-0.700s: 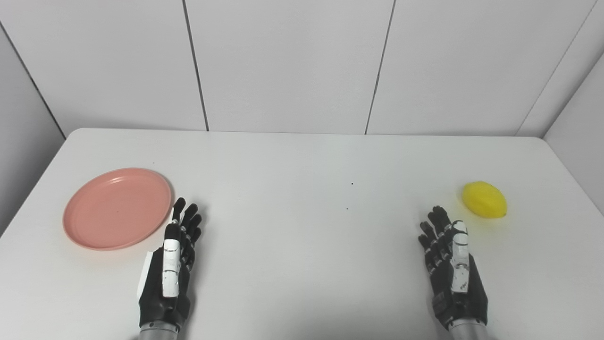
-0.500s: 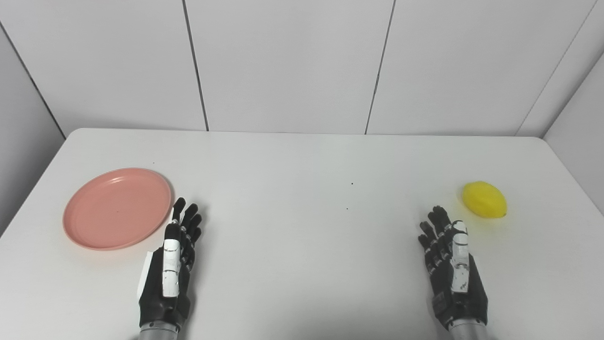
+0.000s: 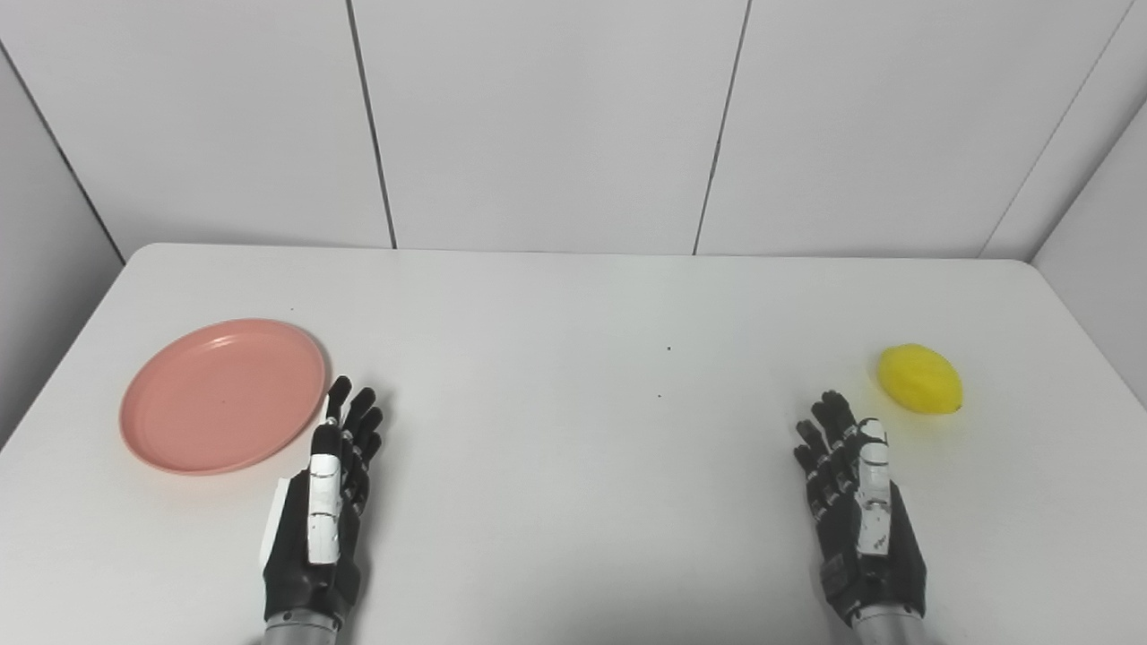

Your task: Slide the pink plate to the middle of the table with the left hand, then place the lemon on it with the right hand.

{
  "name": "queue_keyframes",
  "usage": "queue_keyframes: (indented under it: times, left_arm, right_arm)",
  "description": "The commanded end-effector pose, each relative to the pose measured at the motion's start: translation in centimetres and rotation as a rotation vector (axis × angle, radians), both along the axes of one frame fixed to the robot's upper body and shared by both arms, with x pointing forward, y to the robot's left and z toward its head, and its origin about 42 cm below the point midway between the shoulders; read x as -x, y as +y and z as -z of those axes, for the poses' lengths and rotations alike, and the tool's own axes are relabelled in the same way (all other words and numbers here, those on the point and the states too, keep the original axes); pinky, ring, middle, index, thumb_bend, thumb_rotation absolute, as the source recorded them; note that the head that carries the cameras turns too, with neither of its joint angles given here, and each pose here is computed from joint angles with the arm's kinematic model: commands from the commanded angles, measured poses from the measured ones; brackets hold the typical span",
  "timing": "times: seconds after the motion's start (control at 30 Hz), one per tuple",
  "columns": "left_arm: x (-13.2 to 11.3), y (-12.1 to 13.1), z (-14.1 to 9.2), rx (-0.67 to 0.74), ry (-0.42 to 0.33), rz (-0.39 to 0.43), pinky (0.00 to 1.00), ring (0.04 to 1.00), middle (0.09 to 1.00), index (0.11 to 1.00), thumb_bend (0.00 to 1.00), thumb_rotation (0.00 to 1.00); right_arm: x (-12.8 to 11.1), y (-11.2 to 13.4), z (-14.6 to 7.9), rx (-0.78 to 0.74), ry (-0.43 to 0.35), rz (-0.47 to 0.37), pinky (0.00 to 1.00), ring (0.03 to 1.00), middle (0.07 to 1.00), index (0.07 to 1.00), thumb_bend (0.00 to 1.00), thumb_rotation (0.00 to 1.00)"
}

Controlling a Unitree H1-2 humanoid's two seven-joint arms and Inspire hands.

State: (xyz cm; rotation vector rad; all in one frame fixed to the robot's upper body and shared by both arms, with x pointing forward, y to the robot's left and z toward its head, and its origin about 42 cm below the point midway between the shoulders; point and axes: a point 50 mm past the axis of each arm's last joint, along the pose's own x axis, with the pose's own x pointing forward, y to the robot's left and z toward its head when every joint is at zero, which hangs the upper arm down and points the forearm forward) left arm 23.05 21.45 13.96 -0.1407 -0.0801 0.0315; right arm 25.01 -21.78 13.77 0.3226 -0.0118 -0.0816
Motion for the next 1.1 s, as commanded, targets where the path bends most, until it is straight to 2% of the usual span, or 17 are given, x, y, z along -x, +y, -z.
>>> queue_keyframes:
  times: [0.0,0.33,0.67,1.07]
  left_arm:
    - [1.8,1.1,0.7,-0.043,0.03,0.007,1.0,0.972,0.971,0.991,0.7,1.0]
    - [1.6,0.7,1.0,-0.035,0.031,0.014,1.0,0.976,0.973,0.992,0.69,1.0]
    - [0.9,-0.6,2.0,-0.027,0.036,0.015,1.0,0.978,0.97,0.987,0.73,1.0]
    - [0.3,-2.0,3.3,-0.027,0.032,0.01,1.0,0.972,0.965,0.985,0.7,1.0]
  right_arm:
    - [-0.2,0.0,-0.8,-0.012,-0.059,0.006,1.0,0.952,0.951,0.92,0.77,0.94]
    - [-0.4,-0.4,-0.4,-0.021,-0.055,0.007,1.0,0.956,0.956,0.927,0.76,0.95]
    - [-0.7,-2.0,0.6,-0.037,-0.053,-0.014,1.0,0.977,0.977,0.957,0.74,0.99]
    - [-1.2,-3.3,2.1,-0.047,-0.054,-0.014,1.0,0.987,0.979,0.961,0.73,0.99]
